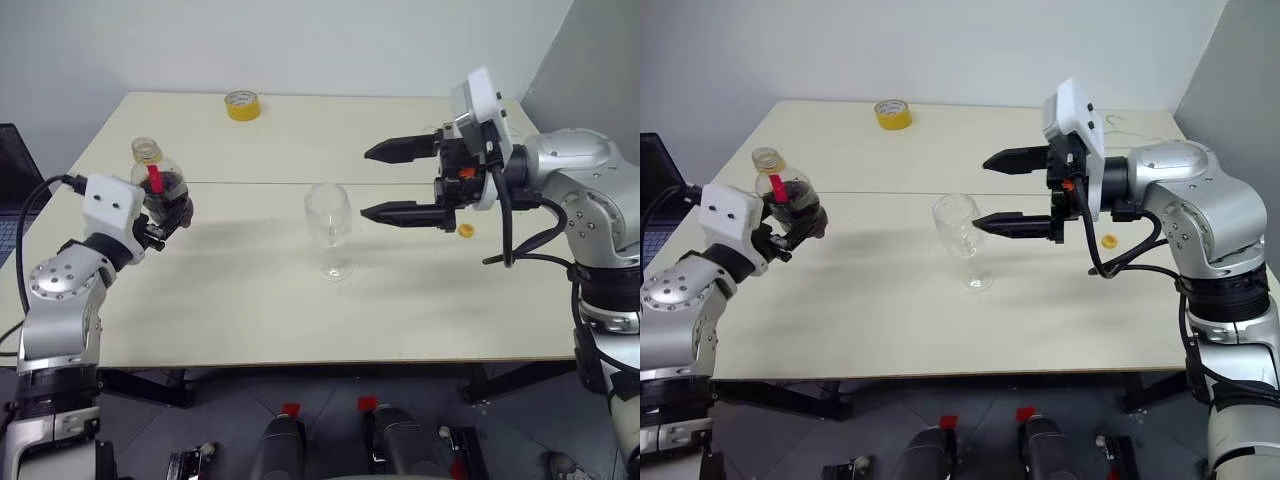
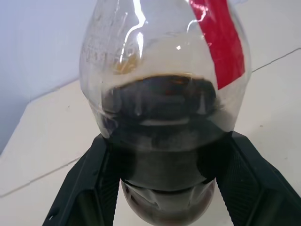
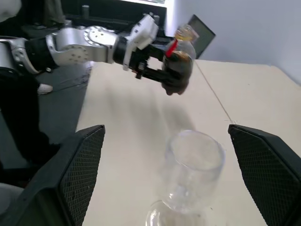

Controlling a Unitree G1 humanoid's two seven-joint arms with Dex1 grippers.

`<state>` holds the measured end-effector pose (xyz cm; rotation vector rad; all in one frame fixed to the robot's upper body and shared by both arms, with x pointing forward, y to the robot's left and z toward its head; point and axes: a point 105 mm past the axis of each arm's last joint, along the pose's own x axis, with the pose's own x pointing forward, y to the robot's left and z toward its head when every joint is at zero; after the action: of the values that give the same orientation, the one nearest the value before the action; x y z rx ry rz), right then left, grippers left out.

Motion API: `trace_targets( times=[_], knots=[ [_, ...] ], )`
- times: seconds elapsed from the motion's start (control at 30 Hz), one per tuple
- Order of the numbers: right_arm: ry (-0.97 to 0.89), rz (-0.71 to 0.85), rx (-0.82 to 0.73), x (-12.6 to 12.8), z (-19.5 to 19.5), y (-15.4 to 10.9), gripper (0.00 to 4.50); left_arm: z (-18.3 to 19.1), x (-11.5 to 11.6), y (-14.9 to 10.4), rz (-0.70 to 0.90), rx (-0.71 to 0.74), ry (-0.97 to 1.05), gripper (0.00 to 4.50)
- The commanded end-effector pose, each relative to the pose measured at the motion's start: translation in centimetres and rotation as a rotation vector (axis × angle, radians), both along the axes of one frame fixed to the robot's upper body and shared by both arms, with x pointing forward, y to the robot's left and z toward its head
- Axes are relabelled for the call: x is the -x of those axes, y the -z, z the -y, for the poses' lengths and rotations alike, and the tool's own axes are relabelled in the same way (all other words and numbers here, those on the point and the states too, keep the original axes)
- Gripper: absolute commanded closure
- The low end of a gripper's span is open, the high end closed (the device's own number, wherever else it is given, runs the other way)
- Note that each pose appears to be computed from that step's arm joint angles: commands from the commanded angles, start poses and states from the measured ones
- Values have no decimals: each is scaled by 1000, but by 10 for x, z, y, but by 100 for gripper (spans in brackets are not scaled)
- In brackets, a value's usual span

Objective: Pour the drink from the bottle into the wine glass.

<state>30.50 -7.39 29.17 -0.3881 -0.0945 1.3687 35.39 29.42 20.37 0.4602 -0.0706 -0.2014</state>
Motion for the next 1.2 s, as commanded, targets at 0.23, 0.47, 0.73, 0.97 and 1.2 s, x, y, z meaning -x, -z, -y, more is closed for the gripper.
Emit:
trace_targets(
  times=[0.23,0.47,0.73,0.97,1.2],
  knots=[
    [112,15,-54,-6,24,-2,0,37,-9,-63,142,-223,140,168],
    [153,-8,-70,-5,27,7,0,62,-22,-70,178,-332,196,168],
    [176,-24,-125,-3,31,8,0,92,-26,-77,231,-457,275,168],
    [174,-11,-145,2,33,5,0,112,-27,-73,255,-550,333,168],
    [178,-9,-140,4,32,5,0,126,-26,-74,285,-628,362,168]
  ],
)
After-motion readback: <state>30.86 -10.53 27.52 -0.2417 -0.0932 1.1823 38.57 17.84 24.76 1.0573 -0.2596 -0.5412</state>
